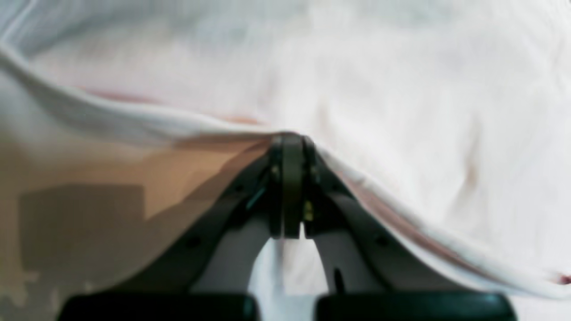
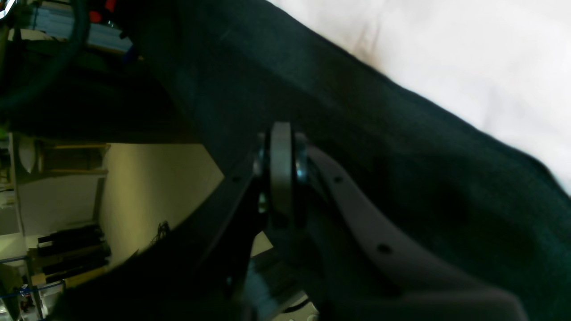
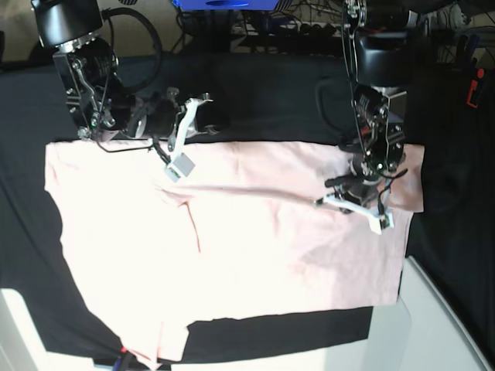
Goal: Fold the T-shirt properly
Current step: 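Open both grippers and lift them away from the folded edge, then lower both grippers onto the shirt's edge corners and pinch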
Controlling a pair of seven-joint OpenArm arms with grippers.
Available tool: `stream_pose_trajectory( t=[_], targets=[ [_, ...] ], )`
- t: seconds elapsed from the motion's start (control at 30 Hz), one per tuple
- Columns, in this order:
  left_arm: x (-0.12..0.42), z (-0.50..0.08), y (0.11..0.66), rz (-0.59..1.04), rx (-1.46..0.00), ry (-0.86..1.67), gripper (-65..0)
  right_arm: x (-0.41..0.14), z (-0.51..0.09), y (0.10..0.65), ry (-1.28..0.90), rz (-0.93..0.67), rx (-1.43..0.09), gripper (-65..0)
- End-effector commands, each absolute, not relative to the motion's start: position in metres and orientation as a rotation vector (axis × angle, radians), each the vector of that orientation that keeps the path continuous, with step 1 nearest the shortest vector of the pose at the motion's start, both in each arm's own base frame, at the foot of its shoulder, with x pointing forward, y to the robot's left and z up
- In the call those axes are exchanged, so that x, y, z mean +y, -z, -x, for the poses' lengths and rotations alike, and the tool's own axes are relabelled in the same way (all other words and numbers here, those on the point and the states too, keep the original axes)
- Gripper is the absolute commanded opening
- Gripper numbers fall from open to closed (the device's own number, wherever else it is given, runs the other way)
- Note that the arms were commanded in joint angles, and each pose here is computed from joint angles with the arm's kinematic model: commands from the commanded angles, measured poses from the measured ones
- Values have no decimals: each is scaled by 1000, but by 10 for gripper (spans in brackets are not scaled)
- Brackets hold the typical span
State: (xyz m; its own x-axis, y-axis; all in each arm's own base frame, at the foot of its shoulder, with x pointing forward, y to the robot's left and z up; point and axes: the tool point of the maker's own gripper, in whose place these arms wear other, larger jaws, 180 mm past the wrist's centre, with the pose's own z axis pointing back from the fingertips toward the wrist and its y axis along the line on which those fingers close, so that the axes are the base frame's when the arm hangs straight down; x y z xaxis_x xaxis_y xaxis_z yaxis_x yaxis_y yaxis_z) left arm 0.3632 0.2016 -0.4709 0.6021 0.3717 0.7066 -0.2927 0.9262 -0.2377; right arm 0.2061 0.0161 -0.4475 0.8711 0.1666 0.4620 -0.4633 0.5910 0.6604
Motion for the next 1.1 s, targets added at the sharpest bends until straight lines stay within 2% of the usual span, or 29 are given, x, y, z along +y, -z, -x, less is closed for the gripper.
stream_pose_trajectory(
  t=[0.0, 0.17, 0.4, 0.53, 0.7, 0.8, 0.87, 1.0, 1.07],
  targets=[
    [206, -381, 454, 104, -899, -384, -650, 18, -217, 436, -375, -890, -420, -646],
    [210, -398, 442, 104, -926, -390, -650, 14, -223, 434, -355, -891, -462, -646],
    [262, -407, 412, 65, -1011, -531, -650, -4, -235, 432, -310, -868, -502, -644],
    [282, -369, 393, 19, -1039, -531, -650, -55, -253, 432, -135, -803, -581, -640],
    [296, -307, 396, -71, -1009, -462, -650, -127, -264, 429, 118, -715, -698, -633],
    [305, -279, 408, -107, -959, -443, -650, -160, -262, 427, 223, -670, -744, -550],
    [310, -264, 416, -122, -926, -450, -647, -180, -261, 427, 275, -641, -767, -450],
    [322, -236, 426, -153, -877, -475, -531, -221, -249, 427, 387, -574, -803, -242],
    [323, -226, 431, -159, -855, -473, -455, -236, -242, 427, 439, -551, -821, -177]
  ],
)
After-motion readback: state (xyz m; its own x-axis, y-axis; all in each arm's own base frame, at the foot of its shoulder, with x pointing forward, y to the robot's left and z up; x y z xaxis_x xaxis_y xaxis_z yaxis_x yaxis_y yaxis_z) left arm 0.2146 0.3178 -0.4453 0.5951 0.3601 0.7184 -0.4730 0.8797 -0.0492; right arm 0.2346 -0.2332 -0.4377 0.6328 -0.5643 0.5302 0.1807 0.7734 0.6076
